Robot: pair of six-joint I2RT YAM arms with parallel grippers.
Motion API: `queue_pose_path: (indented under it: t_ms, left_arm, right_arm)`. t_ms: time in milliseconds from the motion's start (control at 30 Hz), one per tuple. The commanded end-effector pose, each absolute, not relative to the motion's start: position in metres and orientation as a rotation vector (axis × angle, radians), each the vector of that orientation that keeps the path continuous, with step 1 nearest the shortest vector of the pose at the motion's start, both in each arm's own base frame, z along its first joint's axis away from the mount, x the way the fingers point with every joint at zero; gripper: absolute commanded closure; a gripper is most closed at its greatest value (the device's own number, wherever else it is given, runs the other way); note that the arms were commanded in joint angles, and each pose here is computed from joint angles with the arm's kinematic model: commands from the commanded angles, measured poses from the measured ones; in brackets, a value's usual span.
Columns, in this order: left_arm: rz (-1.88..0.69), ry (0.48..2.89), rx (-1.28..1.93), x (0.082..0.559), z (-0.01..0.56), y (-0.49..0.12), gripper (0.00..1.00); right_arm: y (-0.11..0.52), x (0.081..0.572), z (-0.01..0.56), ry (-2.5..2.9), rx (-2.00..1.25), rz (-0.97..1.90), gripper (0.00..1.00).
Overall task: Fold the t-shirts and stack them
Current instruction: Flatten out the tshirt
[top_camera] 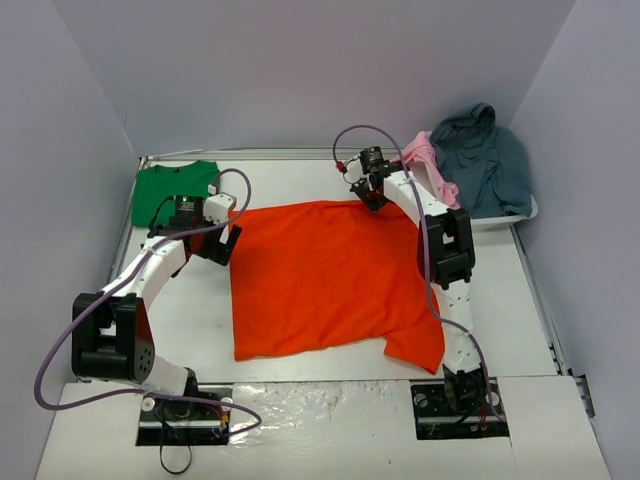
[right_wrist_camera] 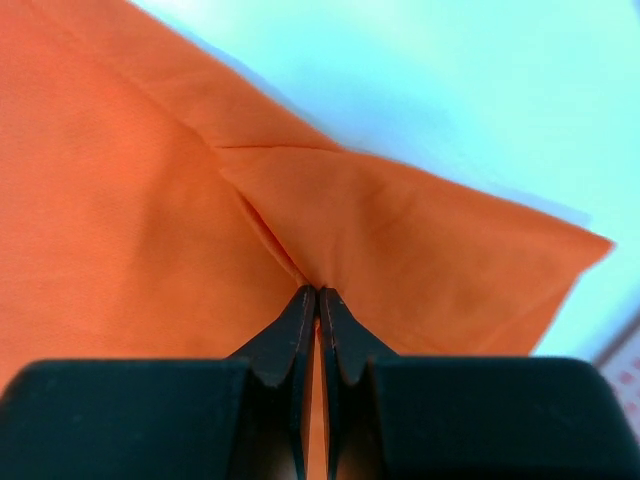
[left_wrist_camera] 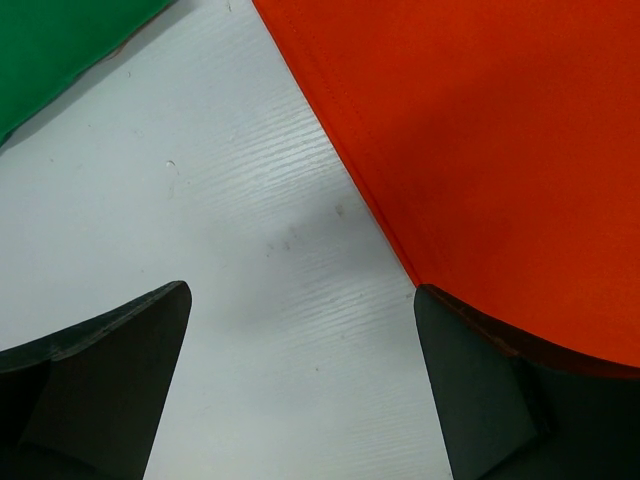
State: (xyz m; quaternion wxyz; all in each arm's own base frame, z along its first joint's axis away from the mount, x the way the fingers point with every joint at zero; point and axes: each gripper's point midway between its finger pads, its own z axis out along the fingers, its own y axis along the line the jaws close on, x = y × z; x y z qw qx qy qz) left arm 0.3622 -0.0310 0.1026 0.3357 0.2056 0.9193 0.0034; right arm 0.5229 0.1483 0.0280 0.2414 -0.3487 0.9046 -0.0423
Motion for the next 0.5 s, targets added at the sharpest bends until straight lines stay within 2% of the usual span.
queue_pose_path:
  t_ms: [0, 300, 467]
  left_arm:
    - [-0.002, 2.378, 0.544, 0.365, 0.110, -0.032, 0.06]
    - [0.013, 2.406, 0.551, 0.363, 0.103, -0.029, 0.06]
    - [0.021, 2.466, 0.568, 0.364, 0.084, -0.026, 0.06]
  right_arm:
    - [0.140, 0.545, 0.102, 2.340, -0.898, -0.226, 1.00]
    - [0.156, 0.587, 0.113, 2.217, -0.931, -0.252, 1.00]
    - [0.168, 0.626, 0.083, 2.089, -0.968, -0.337, 1.00]
